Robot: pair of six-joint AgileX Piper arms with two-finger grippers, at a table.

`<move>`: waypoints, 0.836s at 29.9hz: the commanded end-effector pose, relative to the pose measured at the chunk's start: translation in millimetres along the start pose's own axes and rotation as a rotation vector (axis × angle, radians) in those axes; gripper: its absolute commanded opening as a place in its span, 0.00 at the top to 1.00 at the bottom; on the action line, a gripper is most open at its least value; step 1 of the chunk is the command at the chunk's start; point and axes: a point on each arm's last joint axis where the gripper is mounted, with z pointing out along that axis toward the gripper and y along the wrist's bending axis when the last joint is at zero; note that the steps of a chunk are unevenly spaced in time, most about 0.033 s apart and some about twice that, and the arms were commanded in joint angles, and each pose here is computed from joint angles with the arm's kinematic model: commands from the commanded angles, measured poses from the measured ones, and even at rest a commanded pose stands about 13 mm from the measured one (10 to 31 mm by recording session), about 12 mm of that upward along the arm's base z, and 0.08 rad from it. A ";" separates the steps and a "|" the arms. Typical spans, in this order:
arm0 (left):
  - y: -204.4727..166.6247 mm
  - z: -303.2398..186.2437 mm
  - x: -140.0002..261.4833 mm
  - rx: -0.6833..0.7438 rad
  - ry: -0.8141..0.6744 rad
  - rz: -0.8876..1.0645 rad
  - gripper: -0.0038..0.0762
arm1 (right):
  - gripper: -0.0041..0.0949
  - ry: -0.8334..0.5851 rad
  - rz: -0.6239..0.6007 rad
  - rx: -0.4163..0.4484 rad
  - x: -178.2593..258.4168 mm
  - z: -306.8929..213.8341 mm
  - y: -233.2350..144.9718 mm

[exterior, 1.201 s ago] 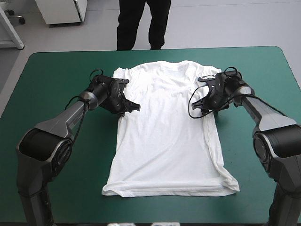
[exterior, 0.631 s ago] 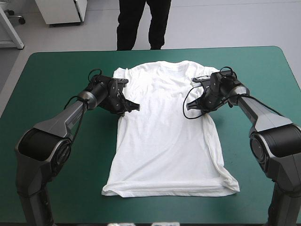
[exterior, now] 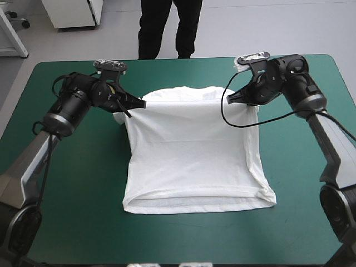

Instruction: Fold the cloth

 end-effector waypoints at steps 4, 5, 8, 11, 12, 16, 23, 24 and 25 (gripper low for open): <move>8.0 -93.0 -6.3 -0.006 -0.261 0.022 0.96 | 0.98 -0.232 -0.008 0.019 2.0 -93.0 -1.5; 8.7 -102.9 -5.2 -0.004 -0.285 0.020 0.96 | 0.98 -0.254 -0.007 0.018 4.1 -102.5 -1.4; 9.3 -128.1 -1.6 0.012 -0.342 0.027 0.96 | 0.98 -0.308 -0.004 0.011 11.4 -128.5 -0.8; 7.9 -153.0 3.7 0.052 -0.399 0.032 0.96 | 0.98 -0.361 0.003 -0.011 20.0 -153.5 1.1; 7.3 -161.0 6.0 0.068 -0.413 0.028 0.96 | 0.98 -0.379 0.004 -0.017 23.3 -162.0 1.6; 8.2 -189.8 16.3 0.094 -0.472 0.015 0.96 | 0.98 -0.435 0.009 -0.043 37.5 -191.8 3.7; 8.1 -228.1 34.9 0.147 -0.545 0.007 0.96 | 0.98 -0.532 0.019 -0.114 59.1 -232.7 9.5; 7.6 -233.7 37.2 0.158 -0.559 0.013 0.96 | 0.98 -0.546 0.019 -0.119 61.7 -237.4 9.9; 6.6 -238.5 38.8 0.175 -0.571 0.016 0.96 | 0.98 -0.563 0.021 -0.131 63.8 -242.3 10.8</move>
